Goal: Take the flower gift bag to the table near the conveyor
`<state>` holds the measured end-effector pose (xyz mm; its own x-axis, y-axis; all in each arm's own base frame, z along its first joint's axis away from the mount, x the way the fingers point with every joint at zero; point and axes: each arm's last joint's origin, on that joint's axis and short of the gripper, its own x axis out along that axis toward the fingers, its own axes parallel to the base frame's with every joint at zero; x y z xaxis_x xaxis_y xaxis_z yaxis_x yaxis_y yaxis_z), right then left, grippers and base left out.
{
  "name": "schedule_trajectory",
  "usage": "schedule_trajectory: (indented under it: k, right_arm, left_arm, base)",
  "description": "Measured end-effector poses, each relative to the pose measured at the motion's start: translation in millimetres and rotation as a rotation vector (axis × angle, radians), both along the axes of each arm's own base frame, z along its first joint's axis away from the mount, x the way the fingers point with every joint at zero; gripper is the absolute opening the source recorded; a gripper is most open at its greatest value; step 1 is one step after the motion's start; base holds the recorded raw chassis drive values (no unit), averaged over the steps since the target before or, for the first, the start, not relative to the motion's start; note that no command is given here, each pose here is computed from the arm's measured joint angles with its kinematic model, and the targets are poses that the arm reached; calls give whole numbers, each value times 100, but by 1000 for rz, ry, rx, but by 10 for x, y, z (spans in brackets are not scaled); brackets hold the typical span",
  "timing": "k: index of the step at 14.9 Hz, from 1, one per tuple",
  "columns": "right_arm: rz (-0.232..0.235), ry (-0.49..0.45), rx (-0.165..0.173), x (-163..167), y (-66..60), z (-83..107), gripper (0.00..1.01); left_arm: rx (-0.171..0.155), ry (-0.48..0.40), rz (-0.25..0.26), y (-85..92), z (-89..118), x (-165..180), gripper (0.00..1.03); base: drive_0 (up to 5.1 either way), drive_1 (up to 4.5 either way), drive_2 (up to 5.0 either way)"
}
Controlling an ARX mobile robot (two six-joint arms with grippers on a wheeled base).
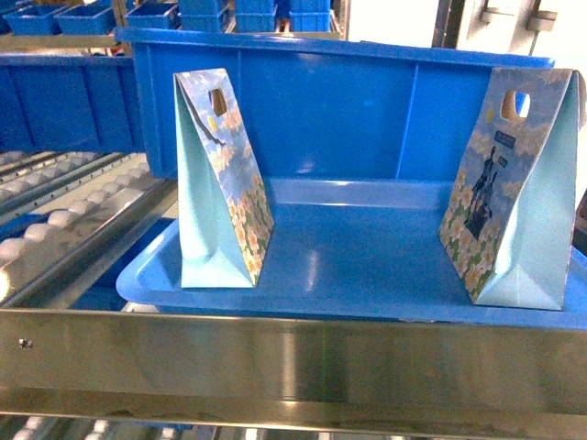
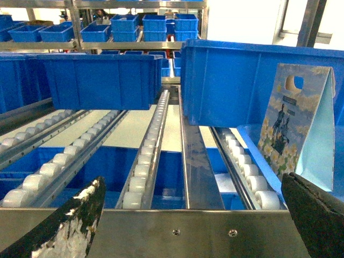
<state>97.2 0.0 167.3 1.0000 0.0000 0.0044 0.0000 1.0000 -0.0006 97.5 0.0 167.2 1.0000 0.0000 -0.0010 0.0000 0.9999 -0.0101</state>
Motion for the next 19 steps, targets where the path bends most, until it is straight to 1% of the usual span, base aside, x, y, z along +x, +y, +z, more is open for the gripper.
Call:
schedule_trajectory:
  k: [11,13,14,15,16,17,18,19]
  right_arm:
    - [0,0,0,0,0,0,98]
    - [17,-22,0,41,-6,32,98]
    - [6,-16,-1,94,-13,40,98]
    - [24,-27,0,158,10,66,98]
    - [56,-30,3,253,54,117,98]
    - [68,-57,7,384,79,244,98]
    - [74,-82,12,495,101,360,98]
    - [83,-79,19,626,123,449,98]
  left_arm:
    - [0,-2,-3,-3,2,0,98]
    - [7,-77,-22,-17,81,27,98]
    - [7,-75,-12,-2,91,81,98]
    - [9,-84,-12,18,107,137,98]
    - [-2,-84,-16,47,117,216,98]
    - [-3,-83,-31,74,185,341,98]
    - [-1,-108,-49,88,341,473,98]
    - [0,-139,-78,92,546,647,98]
  base:
    - [0,0,0]
    - [0,0,0]
    - [0,0,0]
    - [0,0,0]
    - [0,0,0]
    - [0,0,0]
    - [0,0,0]
    - [0,0,0]
